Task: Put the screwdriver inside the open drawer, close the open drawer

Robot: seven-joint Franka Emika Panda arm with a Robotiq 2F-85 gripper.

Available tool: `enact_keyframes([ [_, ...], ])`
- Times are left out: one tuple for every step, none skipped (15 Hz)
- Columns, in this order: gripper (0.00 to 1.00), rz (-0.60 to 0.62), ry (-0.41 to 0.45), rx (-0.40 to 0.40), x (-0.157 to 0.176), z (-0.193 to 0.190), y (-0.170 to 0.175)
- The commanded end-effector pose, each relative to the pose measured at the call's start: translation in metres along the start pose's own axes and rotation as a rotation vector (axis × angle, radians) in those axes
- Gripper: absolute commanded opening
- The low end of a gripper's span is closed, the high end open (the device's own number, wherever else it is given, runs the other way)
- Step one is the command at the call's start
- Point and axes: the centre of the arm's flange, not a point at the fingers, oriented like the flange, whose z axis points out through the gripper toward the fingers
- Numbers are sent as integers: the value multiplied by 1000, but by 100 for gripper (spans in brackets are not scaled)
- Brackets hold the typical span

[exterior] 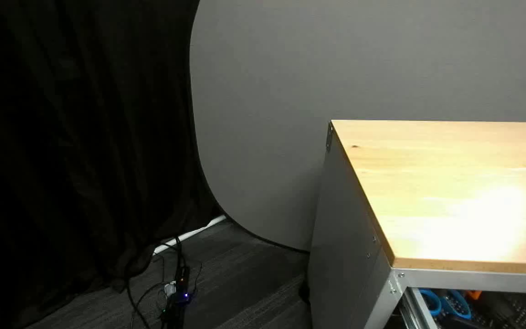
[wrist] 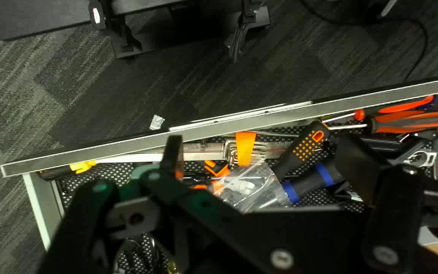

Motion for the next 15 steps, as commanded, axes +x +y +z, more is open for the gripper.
enact_keyframes([
  [100,0,2,1,0,0,0],
  [100,0,5,1,1,-2,0],
  [100,0,8,2,1,-3,0],
  [100,0,9,2,1,-4,-1],
  [100,0,9,2,1,-4,-1],
  [100,0,9,2,1,-4,-1],
  [100,0,10,2,1,-4,-1],
  [100,0,10,2,1,-4,-1],
  [100,0,10,2,1,-4,-1],
  [100,0,10,2,1,-4,-1],
  [100,0,10,2,1,-4,-1],
  [100,14,43,4,12,-4,-5],
  [100,24,124,29,30,-8,-13],
  [100,23,199,35,46,-14,-19],
  [100,3,252,60,62,-22,-28],
])
